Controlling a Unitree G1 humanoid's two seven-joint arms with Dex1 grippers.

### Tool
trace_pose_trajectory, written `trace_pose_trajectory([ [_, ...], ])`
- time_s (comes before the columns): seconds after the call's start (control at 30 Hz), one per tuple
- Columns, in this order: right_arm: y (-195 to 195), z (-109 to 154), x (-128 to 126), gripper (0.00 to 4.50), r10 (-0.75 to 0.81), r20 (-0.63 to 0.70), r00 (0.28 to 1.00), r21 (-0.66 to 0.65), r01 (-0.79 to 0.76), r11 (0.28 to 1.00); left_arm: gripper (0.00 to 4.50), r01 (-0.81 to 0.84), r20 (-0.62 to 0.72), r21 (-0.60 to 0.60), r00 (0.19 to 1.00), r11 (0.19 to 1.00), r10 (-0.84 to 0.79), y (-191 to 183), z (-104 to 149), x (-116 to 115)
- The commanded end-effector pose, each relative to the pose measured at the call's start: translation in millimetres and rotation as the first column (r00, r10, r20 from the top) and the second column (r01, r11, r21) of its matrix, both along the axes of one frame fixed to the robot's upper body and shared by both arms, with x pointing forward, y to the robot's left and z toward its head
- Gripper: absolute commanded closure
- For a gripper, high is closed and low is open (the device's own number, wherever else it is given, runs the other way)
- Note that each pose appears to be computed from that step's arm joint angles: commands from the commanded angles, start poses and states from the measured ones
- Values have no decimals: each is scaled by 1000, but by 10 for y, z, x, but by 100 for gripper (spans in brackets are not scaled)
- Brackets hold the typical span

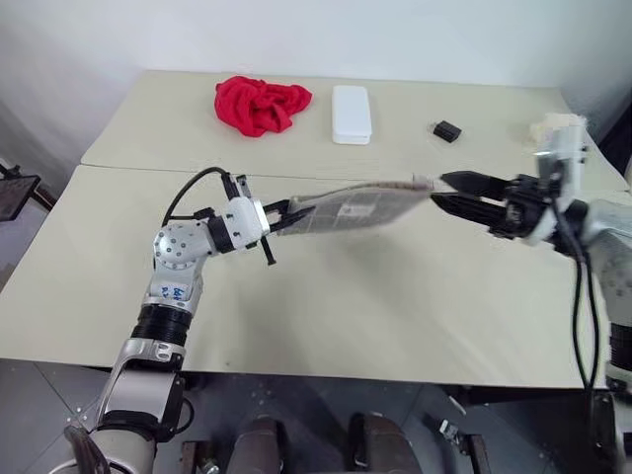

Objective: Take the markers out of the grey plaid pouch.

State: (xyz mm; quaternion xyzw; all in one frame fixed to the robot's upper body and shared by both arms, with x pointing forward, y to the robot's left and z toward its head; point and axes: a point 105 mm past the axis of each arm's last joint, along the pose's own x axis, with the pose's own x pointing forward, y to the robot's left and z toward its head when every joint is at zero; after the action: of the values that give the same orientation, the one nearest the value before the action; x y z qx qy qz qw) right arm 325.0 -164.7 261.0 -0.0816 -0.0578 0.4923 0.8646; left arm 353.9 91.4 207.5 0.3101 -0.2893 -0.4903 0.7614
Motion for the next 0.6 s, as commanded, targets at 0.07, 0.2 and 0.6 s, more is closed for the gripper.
trace_pose_trajectory([
  [0.07, 242, 130, 25, 404, 32, 69, 997, -36, -29, 999, 450, 28, 86, 4, 996, 1000, -29, -113, 83, -21],
  [0.2, 597, 119, -74, 449, 161, 62, 985, -74, -156, 985, 450, 39, 94, 5, 995, 999, -39, -162, 64, -33],
  [0.6, 552, -282, 158, 449, 38, -69, 997, -162, -49, 986, 450, 39, 85, 6, 996, 999, -40, -132, 5, -77],
])
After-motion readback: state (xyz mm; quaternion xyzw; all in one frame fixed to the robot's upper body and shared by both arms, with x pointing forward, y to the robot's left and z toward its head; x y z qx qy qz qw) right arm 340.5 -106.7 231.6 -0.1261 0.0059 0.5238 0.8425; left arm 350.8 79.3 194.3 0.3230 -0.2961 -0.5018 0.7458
